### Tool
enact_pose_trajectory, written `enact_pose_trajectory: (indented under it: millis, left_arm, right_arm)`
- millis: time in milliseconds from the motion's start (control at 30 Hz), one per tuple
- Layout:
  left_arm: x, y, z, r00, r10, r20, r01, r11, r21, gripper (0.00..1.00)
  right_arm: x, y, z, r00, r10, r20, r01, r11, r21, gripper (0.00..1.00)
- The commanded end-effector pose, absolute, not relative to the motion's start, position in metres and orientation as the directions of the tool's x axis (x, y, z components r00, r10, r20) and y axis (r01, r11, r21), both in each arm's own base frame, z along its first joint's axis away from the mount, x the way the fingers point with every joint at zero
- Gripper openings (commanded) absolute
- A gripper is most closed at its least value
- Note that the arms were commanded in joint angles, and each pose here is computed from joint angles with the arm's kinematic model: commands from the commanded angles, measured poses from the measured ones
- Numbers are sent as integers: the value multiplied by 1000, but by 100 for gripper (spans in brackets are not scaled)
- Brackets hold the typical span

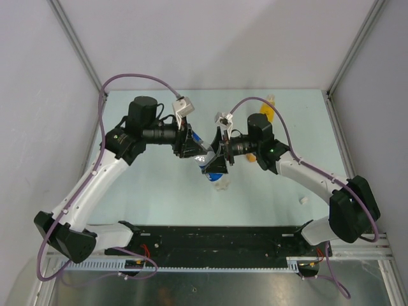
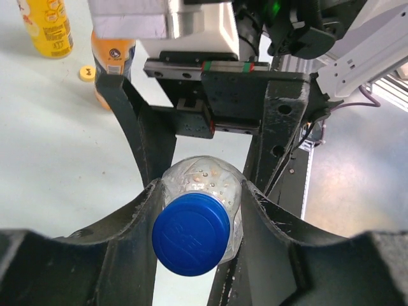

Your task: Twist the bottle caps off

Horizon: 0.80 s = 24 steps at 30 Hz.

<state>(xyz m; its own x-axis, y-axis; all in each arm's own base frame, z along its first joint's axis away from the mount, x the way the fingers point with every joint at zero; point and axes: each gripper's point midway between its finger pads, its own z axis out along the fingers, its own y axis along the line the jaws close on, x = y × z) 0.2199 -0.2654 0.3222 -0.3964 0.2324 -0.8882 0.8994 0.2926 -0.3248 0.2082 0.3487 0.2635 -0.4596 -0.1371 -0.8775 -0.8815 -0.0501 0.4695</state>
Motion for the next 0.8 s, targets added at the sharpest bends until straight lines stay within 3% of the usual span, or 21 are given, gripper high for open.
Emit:
enact_pose_trajectory:
  millis: [0, 133, 200, 433, 633, 767]
  left_arm:
    - [214, -272, 347, -319, 210, -924, 936, 224, -272, 37]
    - [215, -270, 347, -309, 208, -928, 935, 246, -256, 42]
    - [217, -267, 347, -301, 207, -931, 933, 268, -242, 49]
    - [238, -240, 349, -238, 207, -949, 873, 473, -116, 94]
    - [257, -200, 363, -196, 181, -964, 721, 692, -16, 99]
    - [252, -191, 371, -184, 155, -971, 694, 719, -17, 99]
  right_arm:
    - [197, 354, 291, -399, -111, -910, -894, -176, 413, 79]
    - [191, 354, 297, -401, -109, -910, -882, -223, 416, 51]
    - [191, 355, 298, -405, -107, -908, -878, -231, 419, 46]
    - [195, 355, 302, -407, -88, -909, -884, -213, 417, 44]
    - [212, 351, 308, -419, -48, -907, -898, -126, 421, 44]
    - [231, 341, 318, -420, 10, -907, -907, -36, 419, 45]
